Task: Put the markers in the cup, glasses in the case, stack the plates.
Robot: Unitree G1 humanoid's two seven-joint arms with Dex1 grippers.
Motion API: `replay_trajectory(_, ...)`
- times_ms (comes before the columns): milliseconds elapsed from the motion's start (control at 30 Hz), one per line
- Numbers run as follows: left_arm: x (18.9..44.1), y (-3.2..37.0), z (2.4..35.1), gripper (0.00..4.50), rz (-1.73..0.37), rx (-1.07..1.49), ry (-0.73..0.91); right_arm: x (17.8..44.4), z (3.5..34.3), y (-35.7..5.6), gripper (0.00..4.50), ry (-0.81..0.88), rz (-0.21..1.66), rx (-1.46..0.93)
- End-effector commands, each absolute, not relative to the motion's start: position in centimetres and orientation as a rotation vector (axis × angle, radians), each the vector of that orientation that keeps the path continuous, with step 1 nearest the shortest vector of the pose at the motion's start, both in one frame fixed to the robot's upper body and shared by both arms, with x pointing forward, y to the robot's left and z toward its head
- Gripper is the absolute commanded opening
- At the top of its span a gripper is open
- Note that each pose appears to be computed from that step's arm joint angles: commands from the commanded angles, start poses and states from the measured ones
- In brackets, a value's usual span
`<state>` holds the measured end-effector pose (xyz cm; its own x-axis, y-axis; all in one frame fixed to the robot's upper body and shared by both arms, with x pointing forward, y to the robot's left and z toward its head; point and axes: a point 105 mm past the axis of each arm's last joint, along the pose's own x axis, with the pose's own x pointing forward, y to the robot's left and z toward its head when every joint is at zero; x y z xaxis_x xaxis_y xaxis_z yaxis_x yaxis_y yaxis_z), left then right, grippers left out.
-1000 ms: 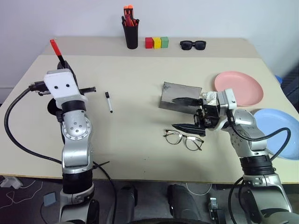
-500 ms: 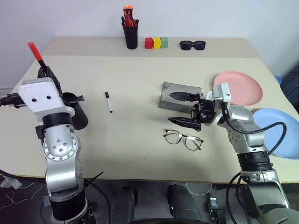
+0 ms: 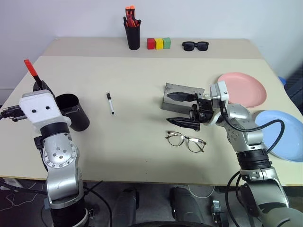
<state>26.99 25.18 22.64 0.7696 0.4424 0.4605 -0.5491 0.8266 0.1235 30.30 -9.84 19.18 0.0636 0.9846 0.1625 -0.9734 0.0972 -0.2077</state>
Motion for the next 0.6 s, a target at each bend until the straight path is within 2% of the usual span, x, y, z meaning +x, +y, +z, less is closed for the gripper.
replay_trajectory(33, 26.5, 25.3, 23.4, 0.06, 0.557, 0.268, -0.478, 30.3, 19.2, -10.8, 4.13, -0.329, 1.456, -0.066)
replay_trajectory(233, 26.8, 25.3, 23.0, 0.06, 0.552, 0.267, -0.465, 30.3, 18.5, -11.2, 4.13, -0.33, 1.451, -0.065)
replay_trajectory(333, 27.1, 25.2, 22.7, 1.19, 0.541, 0.273, -0.457, 30.5, 18.2, -11.6, 4.13, -0.333, 1.442, -0.067)
replay_trajectory(500, 27.4, 25.0, 22.5, 3.81, 0.526, 0.248, -0.455, 30.5, 18.0, -11.9, 4.13, -0.334, 1.437, -0.071)
replay_trajectory(533, 27.5, 24.9, 22.6, 4.22, 0.518, 0.237, -0.46, 30.6, 17.9, -12.0, 4.13, -0.334, 1.434, -0.071)
replay_trajectory(600, 27.7, 24.4, 22.8, 4.22, 0.498, 0.224, -0.47, 30.6, 17.8, -12.1, 4.13, -0.335, 1.431, -0.072)
